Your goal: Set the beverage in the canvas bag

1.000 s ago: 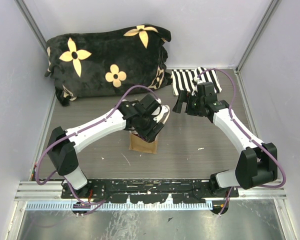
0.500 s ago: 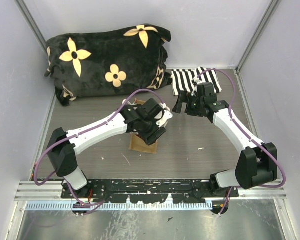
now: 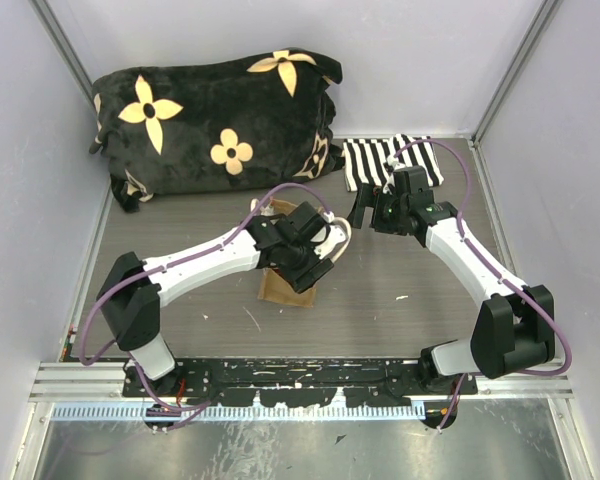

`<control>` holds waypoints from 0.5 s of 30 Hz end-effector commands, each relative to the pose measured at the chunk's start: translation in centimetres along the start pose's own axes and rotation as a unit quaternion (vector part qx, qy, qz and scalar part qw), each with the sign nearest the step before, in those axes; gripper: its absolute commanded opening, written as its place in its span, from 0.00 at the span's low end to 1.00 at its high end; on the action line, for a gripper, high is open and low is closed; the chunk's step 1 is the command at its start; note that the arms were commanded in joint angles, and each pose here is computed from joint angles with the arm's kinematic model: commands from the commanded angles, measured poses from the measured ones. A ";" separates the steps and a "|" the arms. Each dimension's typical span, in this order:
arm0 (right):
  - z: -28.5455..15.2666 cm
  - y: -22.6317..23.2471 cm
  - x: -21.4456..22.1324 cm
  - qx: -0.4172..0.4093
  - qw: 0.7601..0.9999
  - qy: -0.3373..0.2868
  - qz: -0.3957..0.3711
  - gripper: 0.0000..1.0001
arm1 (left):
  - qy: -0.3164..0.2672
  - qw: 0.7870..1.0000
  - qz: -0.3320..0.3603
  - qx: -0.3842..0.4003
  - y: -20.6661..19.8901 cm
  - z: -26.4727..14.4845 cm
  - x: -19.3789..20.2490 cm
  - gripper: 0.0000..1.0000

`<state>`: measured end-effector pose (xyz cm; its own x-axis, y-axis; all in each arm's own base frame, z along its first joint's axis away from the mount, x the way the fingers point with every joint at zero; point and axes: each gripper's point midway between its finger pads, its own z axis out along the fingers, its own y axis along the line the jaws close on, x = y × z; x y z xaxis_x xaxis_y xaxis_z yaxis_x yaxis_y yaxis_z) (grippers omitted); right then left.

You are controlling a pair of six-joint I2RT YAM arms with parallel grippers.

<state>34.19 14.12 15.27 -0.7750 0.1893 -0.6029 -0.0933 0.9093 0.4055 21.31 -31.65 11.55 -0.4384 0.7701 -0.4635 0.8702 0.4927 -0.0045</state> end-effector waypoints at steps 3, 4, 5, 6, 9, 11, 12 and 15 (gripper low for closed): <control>-0.6 0.6 -1.2 -0.011 1.000 -0.020 -0.006 1.00 | 0.012 1.000 0.016 0.007 -0.3 2.6 1.1 0.00; -0.6 0.6 -1.3 -0.011 1.000 -0.020 -0.006 1.00 | 0.014 1.000 0.016 0.007 -0.3 2.7 1.2 0.00; -0.6 0.6 -1.3 -0.011 1.000 -0.020 -0.006 1.00 | 0.016 1.000 0.015 0.006 -0.1 2.9 1.4 0.00; -0.6 0.6 -1.3 -0.011 1.000 -0.020 -0.007 1.00 | 0.019 1.000 0.014 0.006 -0.1 3.0 1.6 0.00; -0.5 0.5 -1.3 -0.010 1.000 -0.019 -0.006 1.00 | 0.027 1.000 0.010 0.007 0.1 3.4 2.1 0.00; -0.4 0.5 -1.3 -0.010 1.000 -0.018 -0.007 1.00 | 0.029 1.000 0.010 0.006 0.1 3.4 2.3 0.16; -0.4 0.6 -1.3 -0.010 1.000 -0.018 -0.007 1.00 | 0.030 0.999 0.010 0.007 0.1 3.4 2.3 0.26; -0.3 0.6 -1.4 -0.011 1.000 -0.017 -0.006 1.00 | 0.025 1.000 0.011 0.007 0.1 3.0 2.1 0.49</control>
<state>34.18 14.12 15.26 -0.7752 0.1892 -0.6027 -0.0932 0.9094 0.4054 21.78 -31.82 9.86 -0.4471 0.7647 -0.4639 0.8660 0.4999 -0.0106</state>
